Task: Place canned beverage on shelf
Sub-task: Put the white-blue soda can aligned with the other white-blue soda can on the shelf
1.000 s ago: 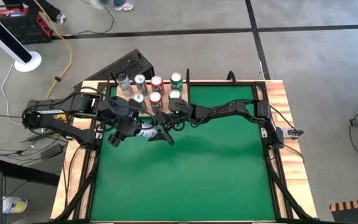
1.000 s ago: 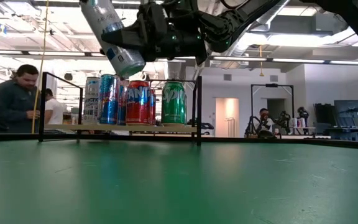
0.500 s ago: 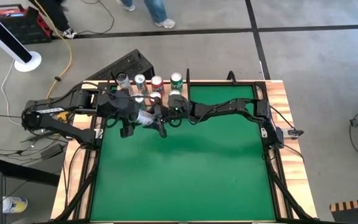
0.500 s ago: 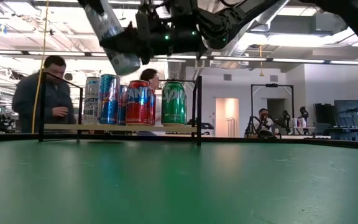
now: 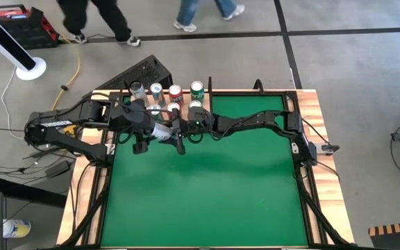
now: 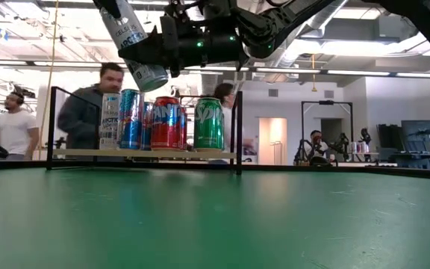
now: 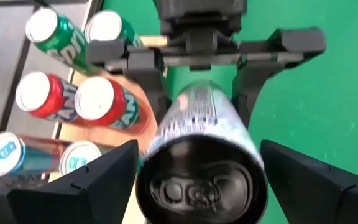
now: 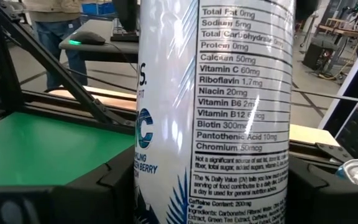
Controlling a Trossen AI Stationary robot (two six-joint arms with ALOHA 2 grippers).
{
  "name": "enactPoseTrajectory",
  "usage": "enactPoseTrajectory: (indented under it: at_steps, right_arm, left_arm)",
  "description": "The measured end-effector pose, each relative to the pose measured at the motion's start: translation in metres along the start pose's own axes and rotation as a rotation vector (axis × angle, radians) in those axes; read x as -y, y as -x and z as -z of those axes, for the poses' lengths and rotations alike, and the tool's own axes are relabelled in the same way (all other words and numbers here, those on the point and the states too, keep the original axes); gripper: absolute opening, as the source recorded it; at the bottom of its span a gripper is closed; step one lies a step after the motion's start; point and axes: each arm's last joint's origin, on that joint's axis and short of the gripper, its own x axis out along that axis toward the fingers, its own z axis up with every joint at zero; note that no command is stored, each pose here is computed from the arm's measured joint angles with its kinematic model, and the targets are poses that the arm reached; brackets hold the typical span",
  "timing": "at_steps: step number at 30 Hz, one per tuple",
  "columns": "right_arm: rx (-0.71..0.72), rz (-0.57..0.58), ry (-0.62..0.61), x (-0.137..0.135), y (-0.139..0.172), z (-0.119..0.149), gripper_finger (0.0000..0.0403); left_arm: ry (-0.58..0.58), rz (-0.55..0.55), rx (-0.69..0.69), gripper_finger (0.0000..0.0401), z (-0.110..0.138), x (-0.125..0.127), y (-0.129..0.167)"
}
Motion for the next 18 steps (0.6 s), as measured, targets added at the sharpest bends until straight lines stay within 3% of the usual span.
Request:
enactPoseTrajectory:
  at_steps: [10, 18]
  right_arm:
    - [0.0, 0.003, 0.011, 0.0006, -0.0002, -0.0014, 0.0274]
    - [-0.003, 0.004, 0.013, 0.0014, -0.0001, -0.0015, 0.0275]
  left_arm:
    - [0.007, 0.0, -0.038, 0.0239, 0.0038, -0.0001, 0.0002]
    - [-0.003, -0.001, -0.036, 0.0238, 0.0037, -0.0002, 0.0003]
